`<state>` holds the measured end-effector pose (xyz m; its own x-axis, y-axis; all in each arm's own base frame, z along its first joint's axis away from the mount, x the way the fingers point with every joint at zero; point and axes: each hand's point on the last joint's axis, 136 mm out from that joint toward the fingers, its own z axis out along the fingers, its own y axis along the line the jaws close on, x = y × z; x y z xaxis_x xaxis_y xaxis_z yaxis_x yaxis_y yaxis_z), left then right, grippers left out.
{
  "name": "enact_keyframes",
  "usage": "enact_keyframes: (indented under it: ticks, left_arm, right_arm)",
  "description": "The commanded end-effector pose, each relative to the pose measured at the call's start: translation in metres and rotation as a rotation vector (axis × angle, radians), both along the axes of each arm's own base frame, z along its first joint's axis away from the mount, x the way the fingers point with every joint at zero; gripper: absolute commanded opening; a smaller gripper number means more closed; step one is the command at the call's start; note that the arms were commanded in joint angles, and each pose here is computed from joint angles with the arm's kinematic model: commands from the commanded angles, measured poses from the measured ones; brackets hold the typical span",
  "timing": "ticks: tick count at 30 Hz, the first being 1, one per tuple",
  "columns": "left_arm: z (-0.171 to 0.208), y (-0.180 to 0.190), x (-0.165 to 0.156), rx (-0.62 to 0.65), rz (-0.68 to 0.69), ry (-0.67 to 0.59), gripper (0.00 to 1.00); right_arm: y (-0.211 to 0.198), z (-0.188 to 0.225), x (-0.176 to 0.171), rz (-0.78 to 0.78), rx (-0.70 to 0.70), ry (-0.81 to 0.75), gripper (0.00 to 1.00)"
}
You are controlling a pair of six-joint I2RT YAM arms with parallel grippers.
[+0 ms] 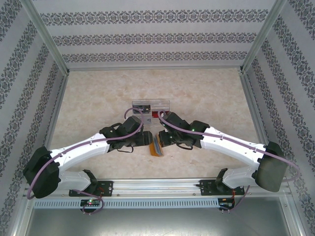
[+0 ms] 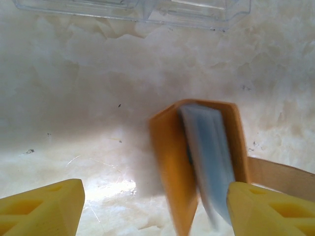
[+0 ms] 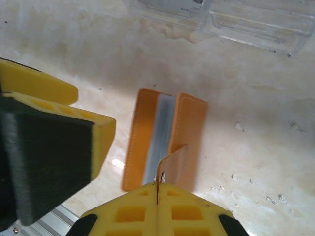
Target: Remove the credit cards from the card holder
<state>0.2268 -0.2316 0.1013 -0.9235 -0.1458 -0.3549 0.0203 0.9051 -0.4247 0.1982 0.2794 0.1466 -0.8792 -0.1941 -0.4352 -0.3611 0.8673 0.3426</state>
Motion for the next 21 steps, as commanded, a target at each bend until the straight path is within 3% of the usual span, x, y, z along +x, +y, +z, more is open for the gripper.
enact_keyframes:
  ticks: [1, 11, 21]
  left_arm:
    - [-0.006, 0.005, -0.005, 0.038, -0.027, 0.023, 0.76]
    - [-0.011, 0.001, -0.006, 0.039, -0.05, 0.036, 0.69]
    - [-0.014, -0.016, -0.004, 0.013, -0.104, 0.066, 0.52]
  right_arm:
    - [0.001, 0.002, 0.001, 0.015, -0.019, -0.02, 0.0]
    - [-0.032, -0.004, 0.013, -0.067, -0.078, -0.045, 0.0]
    - [-0.098, -0.054, 0.024, -0.205, -0.202, 0.025, 0.0]
